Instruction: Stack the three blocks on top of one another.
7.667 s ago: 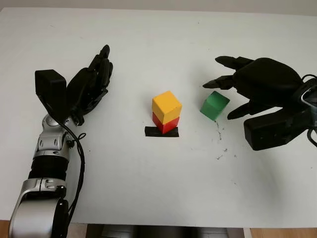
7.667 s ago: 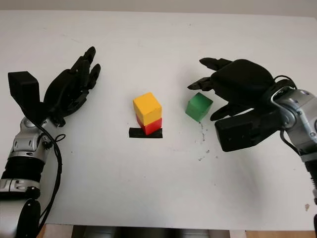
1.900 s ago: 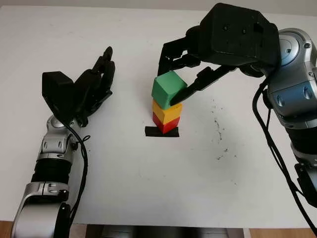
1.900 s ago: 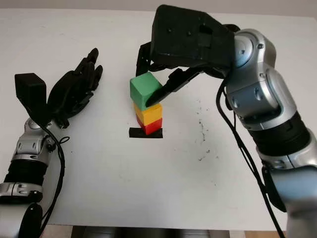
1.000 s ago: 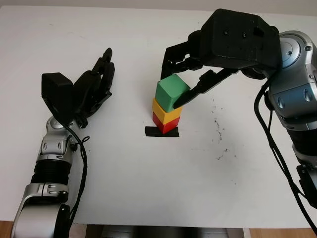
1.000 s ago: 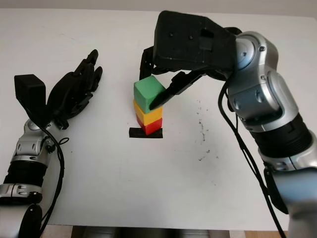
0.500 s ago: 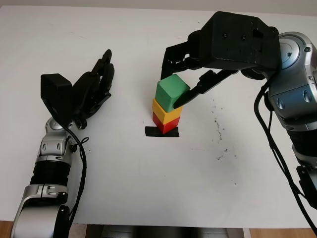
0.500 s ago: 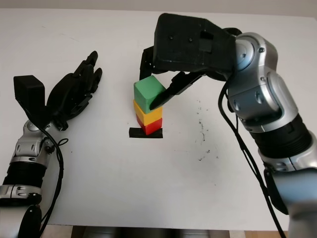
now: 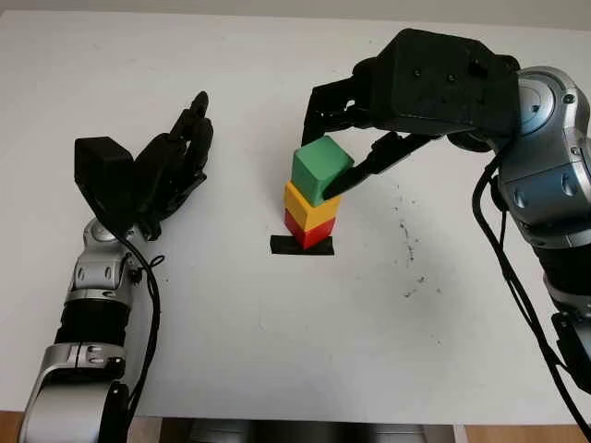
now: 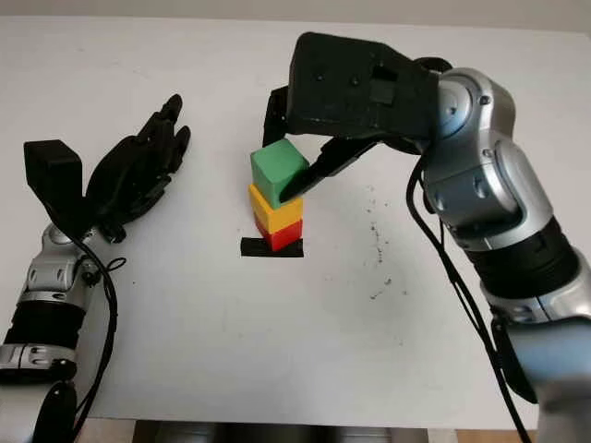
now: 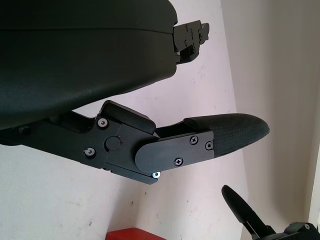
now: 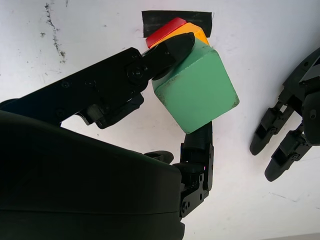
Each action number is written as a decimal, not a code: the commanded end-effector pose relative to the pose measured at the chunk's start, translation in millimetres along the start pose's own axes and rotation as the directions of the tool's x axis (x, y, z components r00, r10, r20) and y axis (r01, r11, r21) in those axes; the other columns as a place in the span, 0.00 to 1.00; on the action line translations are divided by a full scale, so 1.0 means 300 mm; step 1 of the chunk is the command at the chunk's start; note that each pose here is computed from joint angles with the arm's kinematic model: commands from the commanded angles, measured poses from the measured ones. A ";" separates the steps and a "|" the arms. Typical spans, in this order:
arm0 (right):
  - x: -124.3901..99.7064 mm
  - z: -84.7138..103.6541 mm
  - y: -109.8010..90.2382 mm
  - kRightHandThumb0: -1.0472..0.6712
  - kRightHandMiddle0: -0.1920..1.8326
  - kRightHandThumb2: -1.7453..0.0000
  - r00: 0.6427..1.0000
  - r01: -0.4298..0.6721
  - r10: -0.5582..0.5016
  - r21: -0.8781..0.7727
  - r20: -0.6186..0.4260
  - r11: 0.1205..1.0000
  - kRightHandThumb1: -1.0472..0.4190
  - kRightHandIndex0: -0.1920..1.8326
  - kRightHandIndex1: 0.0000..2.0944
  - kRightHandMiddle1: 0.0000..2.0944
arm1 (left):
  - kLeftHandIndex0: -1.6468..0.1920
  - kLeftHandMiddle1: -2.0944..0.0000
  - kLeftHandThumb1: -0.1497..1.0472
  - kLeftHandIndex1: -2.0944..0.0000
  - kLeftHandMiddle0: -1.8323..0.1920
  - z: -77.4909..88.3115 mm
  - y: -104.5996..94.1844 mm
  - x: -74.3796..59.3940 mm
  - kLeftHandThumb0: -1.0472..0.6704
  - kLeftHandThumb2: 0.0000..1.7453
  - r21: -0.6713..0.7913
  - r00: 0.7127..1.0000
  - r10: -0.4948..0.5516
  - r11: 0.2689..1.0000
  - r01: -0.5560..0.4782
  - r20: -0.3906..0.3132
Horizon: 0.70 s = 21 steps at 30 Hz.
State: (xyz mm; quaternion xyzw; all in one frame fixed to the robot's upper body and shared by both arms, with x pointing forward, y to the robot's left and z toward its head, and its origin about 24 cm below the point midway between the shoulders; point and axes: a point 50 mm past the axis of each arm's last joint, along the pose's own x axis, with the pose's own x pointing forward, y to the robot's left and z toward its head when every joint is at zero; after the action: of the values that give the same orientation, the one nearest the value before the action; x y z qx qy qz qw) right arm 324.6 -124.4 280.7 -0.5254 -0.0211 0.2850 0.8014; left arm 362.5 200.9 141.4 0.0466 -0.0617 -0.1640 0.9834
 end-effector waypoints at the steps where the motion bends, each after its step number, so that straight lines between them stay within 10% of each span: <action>1: 0.001 0.002 0.009 0.36 0.25 0.97 1.000 -0.001 0.001 0.016 0.010 1.000 0.07 0.25 0.02 0.75 | 1.00 1.00 1.00 1.00 1.00 -0.004 0.010 -0.013 0.12 0.36 0.001 1.000 0.014 1.000 -0.014 -0.001; 21: 0.002 0.001 0.011 0.36 0.25 0.97 1.000 -0.009 0.009 0.039 0.008 0.999 0.06 0.24 0.02 0.73 | 1.00 1.00 1.00 1.00 1.00 -0.005 0.008 -0.010 0.13 0.36 -0.001 1.000 0.006 1.000 -0.006 0.001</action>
State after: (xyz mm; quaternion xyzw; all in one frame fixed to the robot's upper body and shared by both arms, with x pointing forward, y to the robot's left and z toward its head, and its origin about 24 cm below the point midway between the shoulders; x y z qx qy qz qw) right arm 325.3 -123.7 278.5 -0.5097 -0.0126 0.2860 0.8113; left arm 362.5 200.8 141.5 0.0470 -0.0620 -0.1644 0.9833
